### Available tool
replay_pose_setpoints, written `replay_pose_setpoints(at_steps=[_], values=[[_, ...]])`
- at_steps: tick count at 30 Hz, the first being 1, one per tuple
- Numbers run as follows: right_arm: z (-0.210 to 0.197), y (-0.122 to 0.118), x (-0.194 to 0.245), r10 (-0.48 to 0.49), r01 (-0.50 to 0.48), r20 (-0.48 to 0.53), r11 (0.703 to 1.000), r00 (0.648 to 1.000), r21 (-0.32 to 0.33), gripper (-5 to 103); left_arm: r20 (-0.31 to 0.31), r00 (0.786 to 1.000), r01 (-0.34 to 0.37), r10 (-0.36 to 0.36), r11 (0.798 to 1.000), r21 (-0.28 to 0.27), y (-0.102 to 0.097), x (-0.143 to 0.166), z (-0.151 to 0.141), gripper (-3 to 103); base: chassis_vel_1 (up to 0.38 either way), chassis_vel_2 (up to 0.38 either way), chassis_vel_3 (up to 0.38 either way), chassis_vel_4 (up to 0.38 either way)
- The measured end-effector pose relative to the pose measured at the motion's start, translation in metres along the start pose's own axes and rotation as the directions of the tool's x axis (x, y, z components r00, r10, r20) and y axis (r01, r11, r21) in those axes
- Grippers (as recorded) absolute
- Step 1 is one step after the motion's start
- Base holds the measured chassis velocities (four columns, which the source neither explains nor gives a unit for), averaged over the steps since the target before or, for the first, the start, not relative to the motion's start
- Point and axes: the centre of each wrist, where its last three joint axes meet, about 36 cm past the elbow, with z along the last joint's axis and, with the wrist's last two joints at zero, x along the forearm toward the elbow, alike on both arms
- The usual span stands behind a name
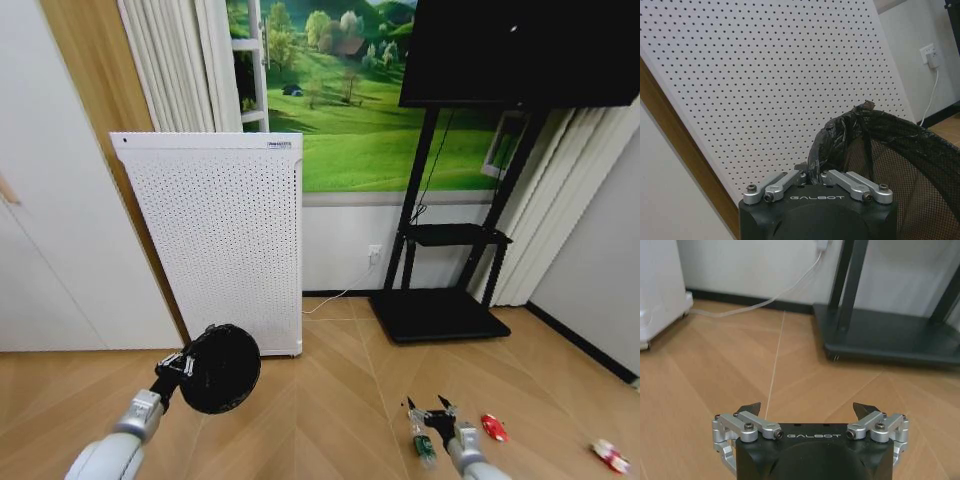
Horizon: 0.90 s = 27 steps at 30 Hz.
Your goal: Pick up the trash bin and place the garbage on the floor into it.
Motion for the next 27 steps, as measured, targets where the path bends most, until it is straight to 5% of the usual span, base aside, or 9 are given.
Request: replay_pose_setpoints(at_steps=[15,27], values=[[0.055,0.017,-0.031,-0.027,0.035,-0.222,0.999,0.975,0.032,100,-0.003,0.999,-0.053,0.053,0.999,0.009,-0.025,-0.010,0.004,7,0.000,0.000,0.000,0.000],[0.061,0.029,-0.054,0.005,0.006,-0.265,0.999,0.964,0.039,100,0.002,0.999,-0.051,0.051,0.999,0.009,-0.025,-0.010,0.005,7,0.000,0.000,0.000,0.000]])
